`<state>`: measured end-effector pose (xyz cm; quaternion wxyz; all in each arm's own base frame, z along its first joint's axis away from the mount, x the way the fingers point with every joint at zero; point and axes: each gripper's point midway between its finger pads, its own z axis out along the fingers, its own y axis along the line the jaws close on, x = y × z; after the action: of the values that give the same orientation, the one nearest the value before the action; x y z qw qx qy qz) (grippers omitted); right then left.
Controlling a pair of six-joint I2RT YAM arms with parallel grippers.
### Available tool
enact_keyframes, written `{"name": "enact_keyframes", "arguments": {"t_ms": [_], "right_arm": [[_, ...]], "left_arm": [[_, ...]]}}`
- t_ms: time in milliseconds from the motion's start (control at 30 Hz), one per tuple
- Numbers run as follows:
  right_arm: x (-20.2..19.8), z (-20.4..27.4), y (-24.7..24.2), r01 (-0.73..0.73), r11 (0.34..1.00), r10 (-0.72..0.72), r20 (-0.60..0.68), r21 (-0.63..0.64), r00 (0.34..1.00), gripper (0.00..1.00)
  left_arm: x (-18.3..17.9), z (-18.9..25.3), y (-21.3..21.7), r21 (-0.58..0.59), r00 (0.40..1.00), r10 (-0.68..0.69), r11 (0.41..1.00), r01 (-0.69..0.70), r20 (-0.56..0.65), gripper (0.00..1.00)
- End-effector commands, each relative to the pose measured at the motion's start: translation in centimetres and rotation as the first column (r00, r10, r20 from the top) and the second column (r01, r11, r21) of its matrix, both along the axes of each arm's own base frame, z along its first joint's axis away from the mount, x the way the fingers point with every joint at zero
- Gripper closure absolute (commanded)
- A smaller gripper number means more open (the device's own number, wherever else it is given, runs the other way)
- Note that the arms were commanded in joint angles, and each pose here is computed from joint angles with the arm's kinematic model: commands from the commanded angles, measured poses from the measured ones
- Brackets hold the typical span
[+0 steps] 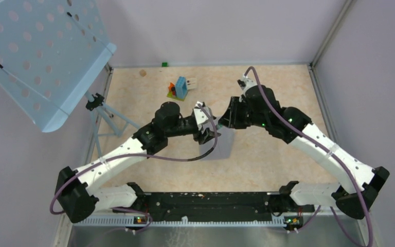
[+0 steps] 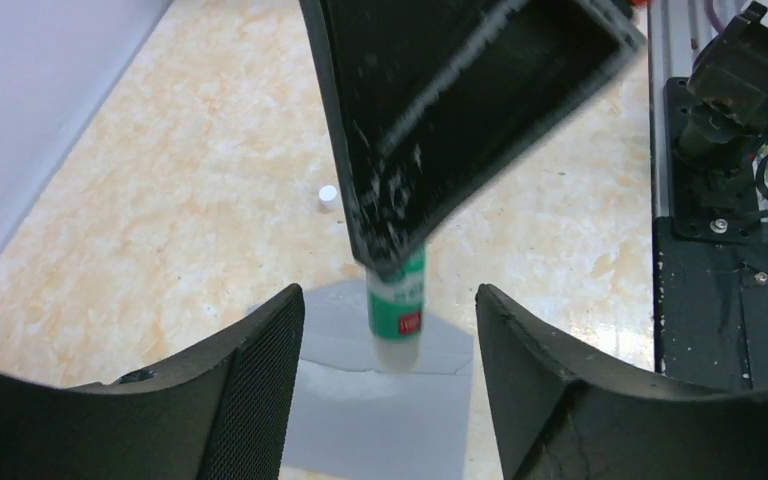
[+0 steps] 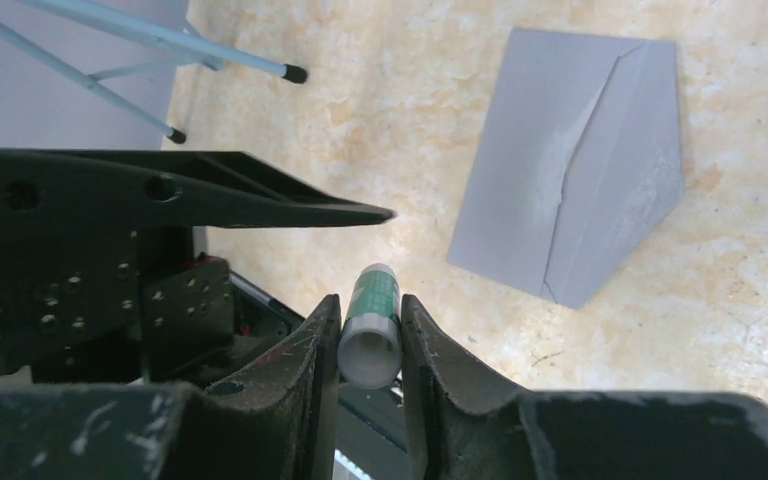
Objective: Place the letter into the envelope and seal it
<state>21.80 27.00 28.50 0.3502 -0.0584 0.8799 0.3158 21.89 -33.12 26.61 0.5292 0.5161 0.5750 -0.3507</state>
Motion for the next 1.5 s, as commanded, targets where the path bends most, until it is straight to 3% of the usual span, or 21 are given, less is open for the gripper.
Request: {"name": "enact_keyframes", "arguments": {"t_ms": [0,300,533,900,1467], "right_arm": [[-0.1,4.2,-1.4,-0.061,0.995,0.055,0.083,0.077,0.995,1.0],[-1.8,6.0,-1.9,-0.148,0.984,0.134,0.141,0.096,0.981,1.0],[-2.0,6.1,-1.6,-0.166,0.979,0.147,0.151,0.122,0.978,1.0],[-1.9,6.2,-1.3,-0.163,0.976,0.14,0.155,0.143,0.978,1.0],[-1.7,5.5,-0.8,-0.164,0.975,0.145,0.132,0.147,0.981,1.0]], "left_arm": [[-0.3,3.1,1.0,-0.099,0.995,0.033,0.995,-0.024,0.091,0.28],[-1.7,3.9,1.3,-0.171,0.996,-0.042,0.984,0.056,0.083,0.27],[-2.0,4.9,0.4,-0.253,0.997,-0.07,0.964,0.079,0.043,0.31],[-2.3,4.6,-0.4,-0.255,0.992,-0.123,0.959,0.122,0.012,0.47],[-2.5,4.6,-0.8,-0.271,0.989,-0.147,0.952,0.141,-0.001,0.61]]}}
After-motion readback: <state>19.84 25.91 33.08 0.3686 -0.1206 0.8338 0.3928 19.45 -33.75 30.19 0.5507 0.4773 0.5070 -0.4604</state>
